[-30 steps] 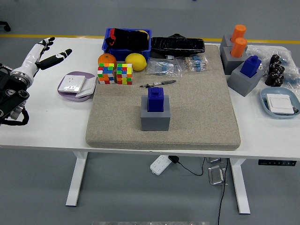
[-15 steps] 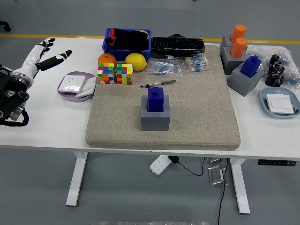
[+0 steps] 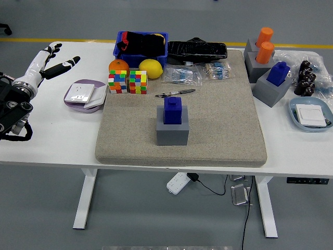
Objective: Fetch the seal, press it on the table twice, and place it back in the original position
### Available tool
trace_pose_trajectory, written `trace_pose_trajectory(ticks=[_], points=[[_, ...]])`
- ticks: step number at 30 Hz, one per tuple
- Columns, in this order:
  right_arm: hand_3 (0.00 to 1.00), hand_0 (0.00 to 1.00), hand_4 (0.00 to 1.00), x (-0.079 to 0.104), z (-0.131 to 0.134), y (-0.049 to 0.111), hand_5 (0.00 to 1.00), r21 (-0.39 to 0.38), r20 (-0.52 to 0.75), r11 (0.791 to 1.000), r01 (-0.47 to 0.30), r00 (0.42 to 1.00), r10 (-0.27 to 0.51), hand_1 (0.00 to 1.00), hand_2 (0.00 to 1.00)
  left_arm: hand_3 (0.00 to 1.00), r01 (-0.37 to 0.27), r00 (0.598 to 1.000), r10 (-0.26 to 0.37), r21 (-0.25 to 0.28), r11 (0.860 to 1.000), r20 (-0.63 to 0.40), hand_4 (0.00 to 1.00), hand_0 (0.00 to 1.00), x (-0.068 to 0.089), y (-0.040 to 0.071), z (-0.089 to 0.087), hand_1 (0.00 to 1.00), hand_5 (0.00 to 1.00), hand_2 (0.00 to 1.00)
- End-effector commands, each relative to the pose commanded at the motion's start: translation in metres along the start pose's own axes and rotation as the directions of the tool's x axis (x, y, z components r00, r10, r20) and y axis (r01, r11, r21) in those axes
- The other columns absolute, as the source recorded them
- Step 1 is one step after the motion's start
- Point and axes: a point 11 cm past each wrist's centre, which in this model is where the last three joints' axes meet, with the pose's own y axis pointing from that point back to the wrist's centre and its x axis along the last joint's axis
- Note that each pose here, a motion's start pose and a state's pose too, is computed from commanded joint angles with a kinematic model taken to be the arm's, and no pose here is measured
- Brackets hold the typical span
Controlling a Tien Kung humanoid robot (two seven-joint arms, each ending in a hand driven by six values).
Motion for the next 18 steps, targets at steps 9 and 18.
trace_pose_trajectory(ticks=[9, 18], points=[[0.637, 0.803, 0.771, -0.002, 0.0, 0.0, 0.533, -0.001, 0.006, 1.0, 0.012, 1.0, -0.012, 0.706, 0.687, 0.98, 0.0, 1.0, 0.0, 0.01, 1.0, 0.002, 0.857, 0.998, 0.0, 0.001, -0.004, 0.998, 0.641, 0.986], [0.636, 0.803, 0.77, -0.012, 0.008, 0.001, 0.535, -0.025, 0.037, 0.999, 0.044, 0.998, -0.043, 0.705, 0.686, 0.979, 0.008, 1.0, -0.008, 0.004, 1.0, 0.011, 0.857, 0.998, -0.002, 0.001, -0.002, 0.998, 0.641, 0.986]])
